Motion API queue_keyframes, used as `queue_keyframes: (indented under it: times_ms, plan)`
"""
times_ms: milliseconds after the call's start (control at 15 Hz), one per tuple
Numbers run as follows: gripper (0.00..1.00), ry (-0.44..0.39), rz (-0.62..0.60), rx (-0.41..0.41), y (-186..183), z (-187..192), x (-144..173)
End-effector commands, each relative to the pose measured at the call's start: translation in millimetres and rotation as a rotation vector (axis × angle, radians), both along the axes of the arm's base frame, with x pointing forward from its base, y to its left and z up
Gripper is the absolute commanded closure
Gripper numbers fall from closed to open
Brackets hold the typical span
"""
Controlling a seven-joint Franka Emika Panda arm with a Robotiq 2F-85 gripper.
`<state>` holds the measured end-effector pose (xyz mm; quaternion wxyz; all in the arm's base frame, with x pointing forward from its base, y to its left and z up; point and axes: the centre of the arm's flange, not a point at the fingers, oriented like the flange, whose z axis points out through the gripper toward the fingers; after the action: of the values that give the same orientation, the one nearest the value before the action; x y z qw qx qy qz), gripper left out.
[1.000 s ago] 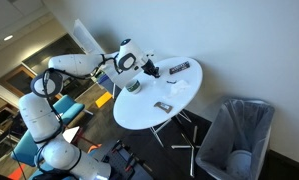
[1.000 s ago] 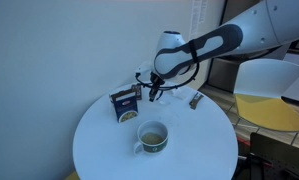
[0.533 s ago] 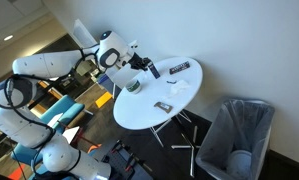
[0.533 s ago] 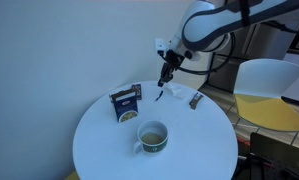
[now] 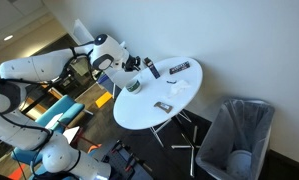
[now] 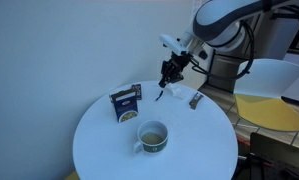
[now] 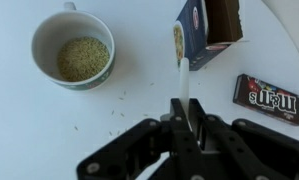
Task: Pour the contents of the box into the cup, then mix it with the spoon
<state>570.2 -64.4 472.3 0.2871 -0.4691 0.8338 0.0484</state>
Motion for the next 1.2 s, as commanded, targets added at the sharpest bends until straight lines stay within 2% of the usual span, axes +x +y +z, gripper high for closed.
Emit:
queue_keyframes:
  times_ms: [0,200,267,400,467,667,1133]
  plan:
    - [0.97,-0.088,0.175,0.057,-4.0,-10.8,3.8]
    - [0.97,-0.165,0.296,0.144,-1.5,-20.0,14.6]
    - [0.88,-0.141,0.223,0.088,6.6,-12.3,3.4]
    - [0.88,-0.163,0.268,0.113,5.0,-19.2,6.6]
    - [0.97,-0.164,0.27,0.115,4.0,-20.6,8.1]
    - [0.97,-0.191,0.366,0.292,2.5,-25.8,9.4]
    - [0.97,-0.344,0.573,0.605,1.9,-44.7,2.0]
